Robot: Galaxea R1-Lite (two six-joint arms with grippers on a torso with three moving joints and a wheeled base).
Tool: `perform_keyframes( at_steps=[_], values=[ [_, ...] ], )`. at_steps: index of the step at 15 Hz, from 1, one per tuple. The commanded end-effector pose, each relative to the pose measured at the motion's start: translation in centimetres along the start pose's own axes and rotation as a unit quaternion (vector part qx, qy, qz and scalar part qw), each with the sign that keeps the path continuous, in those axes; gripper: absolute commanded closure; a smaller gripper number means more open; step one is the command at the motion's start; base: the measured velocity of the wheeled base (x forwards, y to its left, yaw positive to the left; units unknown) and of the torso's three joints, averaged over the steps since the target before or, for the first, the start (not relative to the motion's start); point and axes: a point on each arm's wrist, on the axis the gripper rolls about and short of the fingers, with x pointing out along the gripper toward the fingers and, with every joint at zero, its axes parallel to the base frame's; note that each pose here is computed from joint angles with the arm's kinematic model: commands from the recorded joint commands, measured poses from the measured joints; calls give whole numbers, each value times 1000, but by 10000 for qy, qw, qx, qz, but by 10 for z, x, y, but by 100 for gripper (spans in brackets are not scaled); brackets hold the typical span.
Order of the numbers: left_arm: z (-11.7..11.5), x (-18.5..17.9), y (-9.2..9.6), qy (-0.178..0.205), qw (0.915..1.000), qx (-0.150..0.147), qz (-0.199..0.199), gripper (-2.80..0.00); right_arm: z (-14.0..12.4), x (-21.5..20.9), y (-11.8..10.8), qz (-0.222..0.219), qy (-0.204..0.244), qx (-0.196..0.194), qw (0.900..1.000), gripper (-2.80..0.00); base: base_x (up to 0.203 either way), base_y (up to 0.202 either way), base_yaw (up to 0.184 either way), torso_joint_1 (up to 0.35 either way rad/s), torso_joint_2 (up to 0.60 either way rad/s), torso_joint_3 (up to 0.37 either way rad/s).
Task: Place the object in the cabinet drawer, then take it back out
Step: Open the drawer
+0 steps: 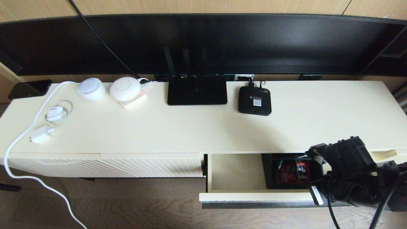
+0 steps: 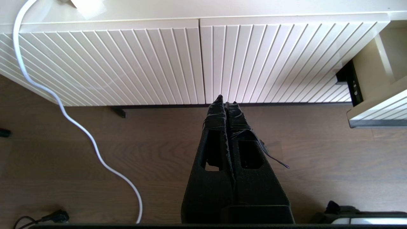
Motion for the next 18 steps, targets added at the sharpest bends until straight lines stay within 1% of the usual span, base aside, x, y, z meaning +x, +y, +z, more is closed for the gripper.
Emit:
perform_keyframes(
  at_steps=[1, 5, 8, 13, 14, 16, 18],
  values=[
    [0, 0, 0, 10, 10000, 1, 2, 0, -9, -3, 1, -1, 105, -67, 9999, 0, 0, 0, 0, 0, 0, 0],
    [0, 0, 0, 10, 10000, 1, 2, 0, -29, -7, 0, 12, 275, -143, 9995, 0, 0, 0, 0, 0, 0, 0],
    [0, 0, 0, 10, 10000, 1, 2, 0, -42, -9, 4, 74, 414, -285, 9987, 0, 0, 0, 0, 0, 0, 0],
    [0, 0, 0, 10, 10000, 1, 2, 0, -57, -12, 7, 118, 595, -336, 9976, 0, 0, 0, 0, 0, 0, 0],
    [0, 0, 0, 6, 10000, 1, 2, 0, -57, -11, 7, 111, 576, -336, 9977, 0, 0, 0, 0, 0, 0, 0],
    [0, 0, 0, 10, 10000, 1, 2, 0, -46, -13, 7, 79, 376, -265, 9989, 0, 0, 0, 0, 0, 0, 0],
    [0, 0, 0, 10, 10000, 1, 2, 0, -31, -22, 4, 55, 8, -91, 9999, 0, 0, 0, 0, 0, 0, 0]
  ],
)
